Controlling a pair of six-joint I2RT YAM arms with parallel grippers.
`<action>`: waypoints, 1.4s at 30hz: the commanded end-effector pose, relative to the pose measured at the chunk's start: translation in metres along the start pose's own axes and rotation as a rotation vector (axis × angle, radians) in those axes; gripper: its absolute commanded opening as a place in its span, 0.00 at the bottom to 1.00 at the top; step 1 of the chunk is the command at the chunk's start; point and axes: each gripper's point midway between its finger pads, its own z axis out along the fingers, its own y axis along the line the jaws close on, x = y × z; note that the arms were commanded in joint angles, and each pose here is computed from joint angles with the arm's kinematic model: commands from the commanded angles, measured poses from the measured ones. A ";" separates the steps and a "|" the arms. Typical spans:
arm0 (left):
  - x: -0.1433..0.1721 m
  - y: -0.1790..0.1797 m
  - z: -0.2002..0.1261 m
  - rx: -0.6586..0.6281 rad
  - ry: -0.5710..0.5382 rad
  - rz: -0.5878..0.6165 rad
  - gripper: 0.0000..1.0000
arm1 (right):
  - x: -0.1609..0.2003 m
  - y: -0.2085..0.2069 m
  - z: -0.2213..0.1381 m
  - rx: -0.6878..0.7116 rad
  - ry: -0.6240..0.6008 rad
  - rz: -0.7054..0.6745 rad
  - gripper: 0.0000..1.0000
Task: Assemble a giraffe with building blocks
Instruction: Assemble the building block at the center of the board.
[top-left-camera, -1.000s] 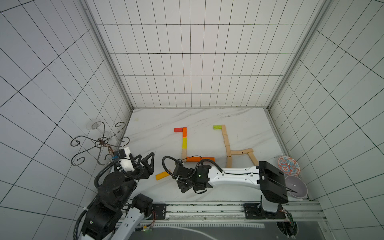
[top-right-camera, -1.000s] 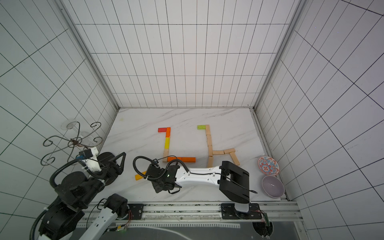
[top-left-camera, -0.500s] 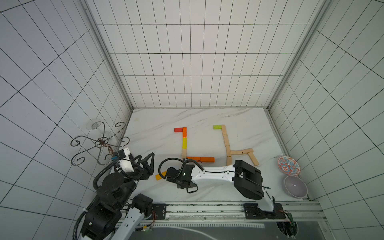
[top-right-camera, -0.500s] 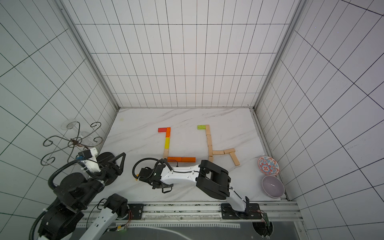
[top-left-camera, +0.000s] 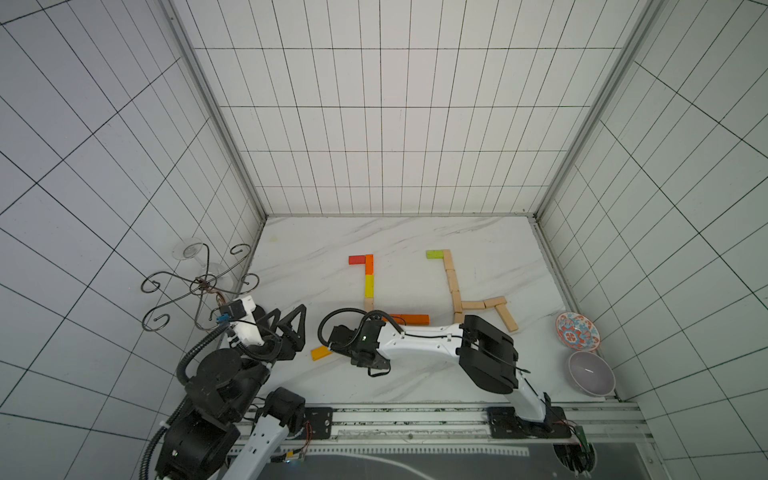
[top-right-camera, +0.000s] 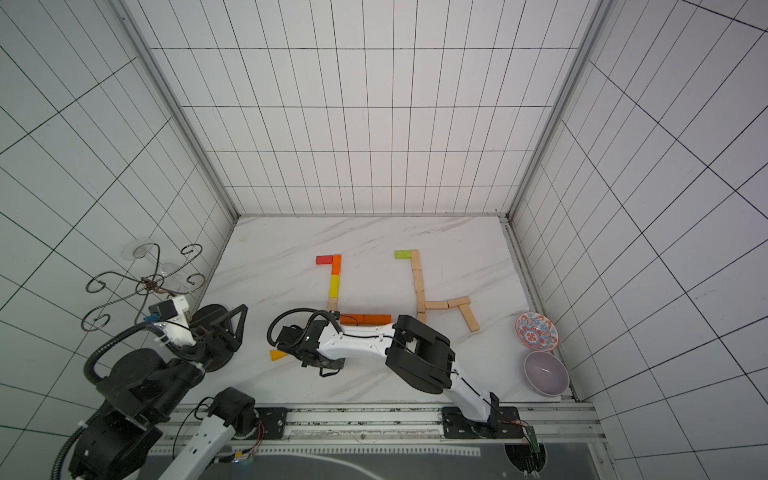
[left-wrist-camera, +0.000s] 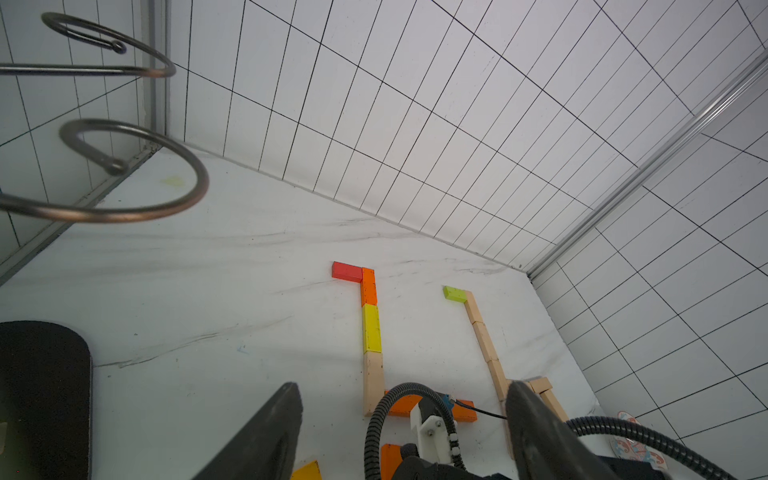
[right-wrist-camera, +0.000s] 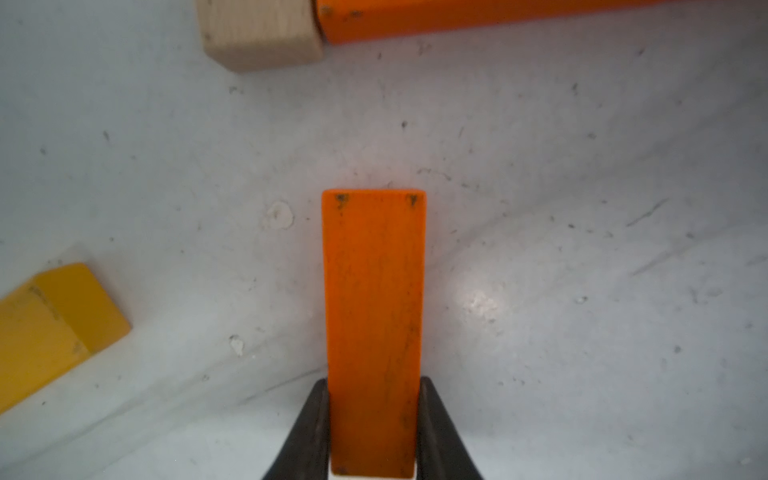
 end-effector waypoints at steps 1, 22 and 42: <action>-0.006 0.000 -0.007 0.001 -0.024 0.003 0.77 | -0.008 0.016 -0.006 -0.016 0.016 0.048 0.19; -0.007 0.002 -0.007 -0.012 -0.029 0.020 0.80 | -0.011 0.034 -0.011 -0.059 0.019 0.003 0.38; -0.010 0.002 -0.011 -0.016 -0.034 0.036 0.80 | -0.018 0.040 -0.013 -0.059 -0.011 -0.049 0.29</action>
